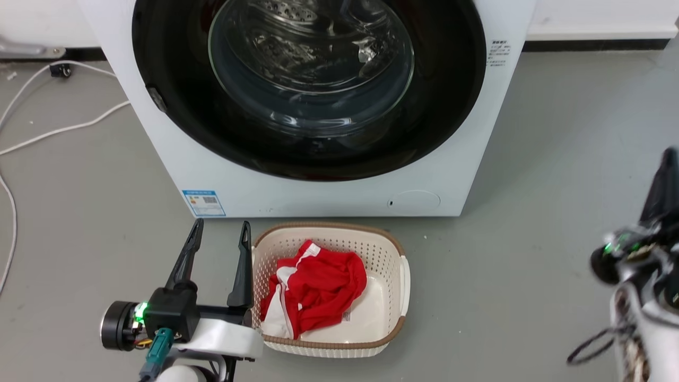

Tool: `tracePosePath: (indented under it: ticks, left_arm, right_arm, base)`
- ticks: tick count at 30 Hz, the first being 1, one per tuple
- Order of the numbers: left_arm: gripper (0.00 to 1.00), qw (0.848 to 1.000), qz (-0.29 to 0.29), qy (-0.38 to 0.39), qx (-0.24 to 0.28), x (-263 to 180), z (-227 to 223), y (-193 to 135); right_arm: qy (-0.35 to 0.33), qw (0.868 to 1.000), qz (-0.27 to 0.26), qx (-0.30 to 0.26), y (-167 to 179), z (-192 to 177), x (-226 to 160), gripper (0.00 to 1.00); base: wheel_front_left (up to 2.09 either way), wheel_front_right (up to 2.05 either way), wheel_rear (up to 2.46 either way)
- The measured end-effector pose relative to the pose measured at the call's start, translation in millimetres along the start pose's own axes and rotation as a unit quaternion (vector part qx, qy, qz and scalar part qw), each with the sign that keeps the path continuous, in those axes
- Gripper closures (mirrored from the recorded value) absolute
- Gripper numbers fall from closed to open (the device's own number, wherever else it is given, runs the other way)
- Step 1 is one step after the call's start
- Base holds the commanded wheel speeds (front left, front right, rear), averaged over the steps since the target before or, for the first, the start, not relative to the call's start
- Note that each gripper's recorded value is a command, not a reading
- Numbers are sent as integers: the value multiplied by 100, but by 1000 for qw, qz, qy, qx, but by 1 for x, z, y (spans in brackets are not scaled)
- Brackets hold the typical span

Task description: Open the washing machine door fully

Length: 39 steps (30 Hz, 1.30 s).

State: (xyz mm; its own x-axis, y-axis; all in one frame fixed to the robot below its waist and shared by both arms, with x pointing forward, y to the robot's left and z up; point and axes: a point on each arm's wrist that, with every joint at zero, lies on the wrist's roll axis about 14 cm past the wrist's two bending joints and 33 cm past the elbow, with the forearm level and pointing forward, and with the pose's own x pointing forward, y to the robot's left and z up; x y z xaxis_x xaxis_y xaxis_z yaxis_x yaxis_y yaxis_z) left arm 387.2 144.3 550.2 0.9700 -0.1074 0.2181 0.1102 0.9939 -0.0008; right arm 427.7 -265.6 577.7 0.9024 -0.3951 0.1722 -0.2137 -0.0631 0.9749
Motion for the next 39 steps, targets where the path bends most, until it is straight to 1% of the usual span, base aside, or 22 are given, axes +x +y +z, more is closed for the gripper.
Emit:
tracePosePath:
  ticks: [4, 12, 15, 18, 21, 24, 27, 28, 32, 37, 39]
  left_arm:
    - [0, 1000, -1, 0, -1, 8, -2, 0]
    - [0, 1000, -6, 7, -6, 24, -14, 0]
    - [0, 1000, -7, 9, -6, 30, -17, 1]
    - [0, 1000, -8, 13, -6, 33, -22, 2]
    - [0, 1000, -8, 15, -6, 38, -26, 3]
    - [0, 1000, -9, 20, -7, 40, -32, 3]
    - [0, 1000, -11, 21, -6, 44, -35, 4]
    - [0, 1000, -10, 22, -6, 45, -36, 5]
    - [0, 1000, -13, 22, -6, 51, -40, 6]
    - [0, 1000, -13, 25, -5, 58, -46, 7]
    - [0, 1000, -14, 26, -4, 60, -49, 8]
  right_arm:
    - [-4, 1000, 11, -24, 10, 5, 38, 100]
    - [47, 995, 43, -82, 41, -25, 114, 100]
    - [69, 990, 51, -115, 53, -36, 141, 100]
    - [114, 980, 54, -156, 58, -59, 161, 100]
    - [163, 966, 49, -193, 58, -84, 175, 100]
    - [215, 948, 35, -231, 53, -109, 185, 100]
    - [268, 925, 20, -268, 42, -135, 188, 100]
    - [287, 915, 16, -284, 38, -145, 188, 100]
    - [342, 885, -6, -317, 22, -173, 188, 100]
    - [389, 855, -32, -343, 0, -198, 186, 100]
    - [404, 845, -42, -349, -10, -206, 185, 100]
  base:
    - [0, 0, 0]
    - [0, 0, 0]
    - [0, 0, 0]
    - [0, 0, 0]
    - [0, 0, 0]
    - [0, 0, 0]
    - [0, 0, 0]
    - [0, 0, 0]
    - [0, 0, 0]
    - [0, 0, 0]
    - [0, 0, 0]
